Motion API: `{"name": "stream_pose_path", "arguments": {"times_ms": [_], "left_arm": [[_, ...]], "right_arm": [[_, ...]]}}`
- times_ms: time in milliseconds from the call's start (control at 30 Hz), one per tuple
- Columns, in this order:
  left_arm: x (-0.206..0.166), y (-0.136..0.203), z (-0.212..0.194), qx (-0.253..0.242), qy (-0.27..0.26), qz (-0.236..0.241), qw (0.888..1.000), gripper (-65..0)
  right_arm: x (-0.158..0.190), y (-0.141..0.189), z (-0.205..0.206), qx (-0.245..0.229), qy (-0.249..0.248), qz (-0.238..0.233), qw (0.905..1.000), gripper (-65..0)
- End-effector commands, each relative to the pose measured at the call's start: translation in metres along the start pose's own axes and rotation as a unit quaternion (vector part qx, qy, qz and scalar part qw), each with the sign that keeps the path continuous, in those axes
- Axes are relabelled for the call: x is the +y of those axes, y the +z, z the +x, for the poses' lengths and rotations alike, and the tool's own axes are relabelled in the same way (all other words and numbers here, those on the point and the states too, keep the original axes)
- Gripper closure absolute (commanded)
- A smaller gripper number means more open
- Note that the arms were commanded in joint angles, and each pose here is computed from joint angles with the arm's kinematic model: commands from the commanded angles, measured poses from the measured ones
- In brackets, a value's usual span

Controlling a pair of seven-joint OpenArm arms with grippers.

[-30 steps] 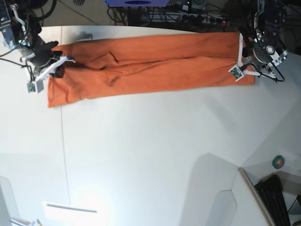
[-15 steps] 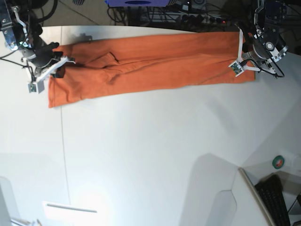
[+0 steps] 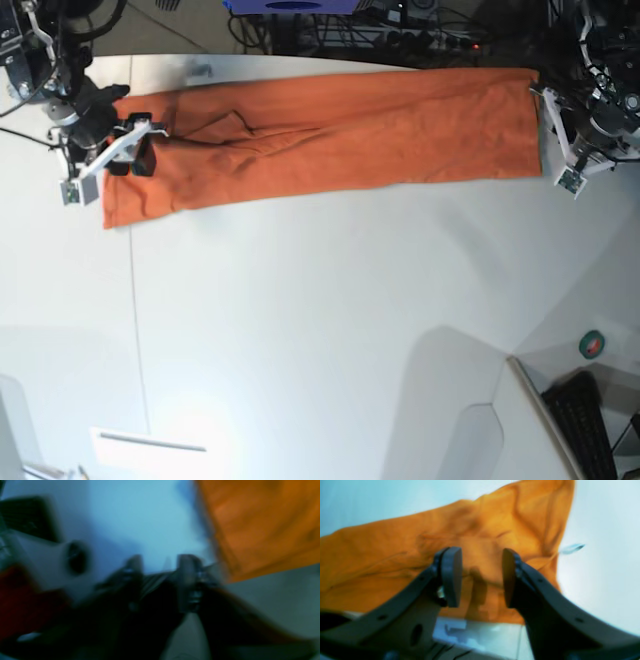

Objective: Layout the t-shirt on the table in an organized manner, then fold the t-shirt properly
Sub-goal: 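Release the folded hem and regrasp the folded edge with both grippers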

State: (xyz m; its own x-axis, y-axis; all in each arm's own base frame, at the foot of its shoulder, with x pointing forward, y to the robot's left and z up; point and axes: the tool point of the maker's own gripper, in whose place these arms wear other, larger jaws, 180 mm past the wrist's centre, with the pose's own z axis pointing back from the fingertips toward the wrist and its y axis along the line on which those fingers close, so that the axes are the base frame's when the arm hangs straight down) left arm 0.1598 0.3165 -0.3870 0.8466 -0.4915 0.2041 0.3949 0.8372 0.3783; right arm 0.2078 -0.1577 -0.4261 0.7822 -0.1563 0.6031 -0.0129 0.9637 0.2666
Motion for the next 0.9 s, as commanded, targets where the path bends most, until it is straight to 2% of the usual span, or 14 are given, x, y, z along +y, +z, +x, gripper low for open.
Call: {"name": "stream_pose_path", "arguments": {"times_ms": [0,33,67,200,333,467,600,733,867], "left_arm": [[-0.003,-0.001,-0.001,-0.002,0.003,-0.009,1.000,0.0],[-0.013,-0.005,-0.001,-0.006,0.017,-0.028,0.999,0.0],[-0.023,-0.012,-0.005,-0.003,0.031,-0.045,0.999,0.0],[-0.048,-0.039,-0.003,-0.021,0.075,-0.090,0.993,0.0],[-0.082,-0.063,0.007,-0.031,0.076,-0.141,0.987,0.0],[-0.081,-0.079,0.023,-0.033,0.097,-0.144,0.984,0.0],[-0.069,-0.094,0.057,-0.046,0.114,-0.142,0.982,0.0],[-0.065,-0.101,0.104,-0.071,0.101,-0.145,0.982,0.0],[-0.064,-0.101,0.137,-0.091,0.082,-0.151,0.981,0.0]], "right_arm": [[-0.004,-0.003,0.011,-0.016,0.004,-0.001,0.9999,-12.3],[-0.008,-0.009,0.010,-0.013,-0.002,-0.006,0.9999,-3.2],[-0.011,-0.014,0.008,-0.010,-0.009,-0.010,0.9999,0.0],[-0.021,-0.031,-0.004,0.009,-0.035,-0.026,0.9990,0.0],[-0.031,-0.045,-0.018,0.029,-0.055,-0.041,0.9972,0.0],[-0.056,-0.056,-0.030,0.053,-0.070,-0.072,0.9935,0.0],[-0.076,-0.066,-0.031,0.061,-0.080,-0.096,0.9902,0.0],[-0.084,-0.071,-0.019,0.053,-0.088,-0.105,0.9892,0.0],[-0.097,-0.068,-0.009,0.030,-0.132,-0.131,0.9822,0.0]]}}
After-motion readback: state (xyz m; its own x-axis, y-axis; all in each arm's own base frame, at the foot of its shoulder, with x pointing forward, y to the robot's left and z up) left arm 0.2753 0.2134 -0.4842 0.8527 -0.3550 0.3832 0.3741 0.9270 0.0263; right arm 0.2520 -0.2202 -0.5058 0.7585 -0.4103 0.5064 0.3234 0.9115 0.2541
